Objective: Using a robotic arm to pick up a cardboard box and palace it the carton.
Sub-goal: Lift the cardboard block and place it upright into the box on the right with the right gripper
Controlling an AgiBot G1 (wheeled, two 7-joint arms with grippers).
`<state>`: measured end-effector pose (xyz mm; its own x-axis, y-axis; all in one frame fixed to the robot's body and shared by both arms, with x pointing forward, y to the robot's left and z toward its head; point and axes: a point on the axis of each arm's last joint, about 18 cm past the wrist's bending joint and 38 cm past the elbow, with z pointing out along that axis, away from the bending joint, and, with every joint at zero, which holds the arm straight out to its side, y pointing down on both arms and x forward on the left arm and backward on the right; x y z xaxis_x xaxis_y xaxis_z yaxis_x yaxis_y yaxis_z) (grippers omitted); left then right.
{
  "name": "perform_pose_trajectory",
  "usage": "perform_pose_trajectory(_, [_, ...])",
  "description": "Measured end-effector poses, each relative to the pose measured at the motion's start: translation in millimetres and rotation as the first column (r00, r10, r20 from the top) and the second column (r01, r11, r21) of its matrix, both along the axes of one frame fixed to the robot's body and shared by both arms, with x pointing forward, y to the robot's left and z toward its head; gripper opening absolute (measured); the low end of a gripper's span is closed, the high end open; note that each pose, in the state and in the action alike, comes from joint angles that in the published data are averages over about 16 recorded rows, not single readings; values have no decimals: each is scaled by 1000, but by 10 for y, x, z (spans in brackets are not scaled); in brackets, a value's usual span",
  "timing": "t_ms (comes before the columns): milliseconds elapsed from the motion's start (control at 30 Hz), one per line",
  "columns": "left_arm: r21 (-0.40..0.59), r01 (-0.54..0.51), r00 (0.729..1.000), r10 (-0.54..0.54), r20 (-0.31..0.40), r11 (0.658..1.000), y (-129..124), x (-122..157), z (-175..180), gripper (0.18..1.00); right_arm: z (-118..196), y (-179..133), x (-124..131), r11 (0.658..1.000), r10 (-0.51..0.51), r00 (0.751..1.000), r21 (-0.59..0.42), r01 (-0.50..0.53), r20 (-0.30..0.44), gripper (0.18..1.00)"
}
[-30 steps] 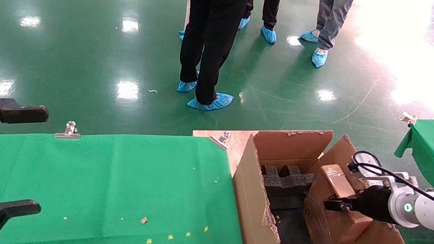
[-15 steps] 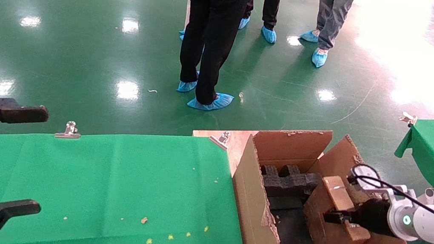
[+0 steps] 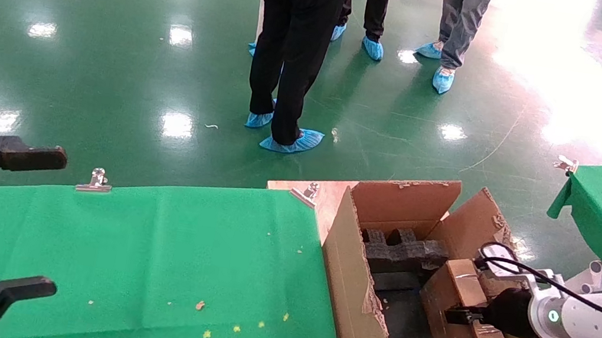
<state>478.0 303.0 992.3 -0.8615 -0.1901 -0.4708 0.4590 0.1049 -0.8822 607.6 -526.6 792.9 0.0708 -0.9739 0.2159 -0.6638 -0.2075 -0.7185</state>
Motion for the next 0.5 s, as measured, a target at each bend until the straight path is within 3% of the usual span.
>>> perform_pose_trajectory(500, [0, 0, 1000, 0, 0, 1000, 0, 0, 0, 1000, -22, 13, 9, 1000, 4, 1000, -1, -4, -11, 344])
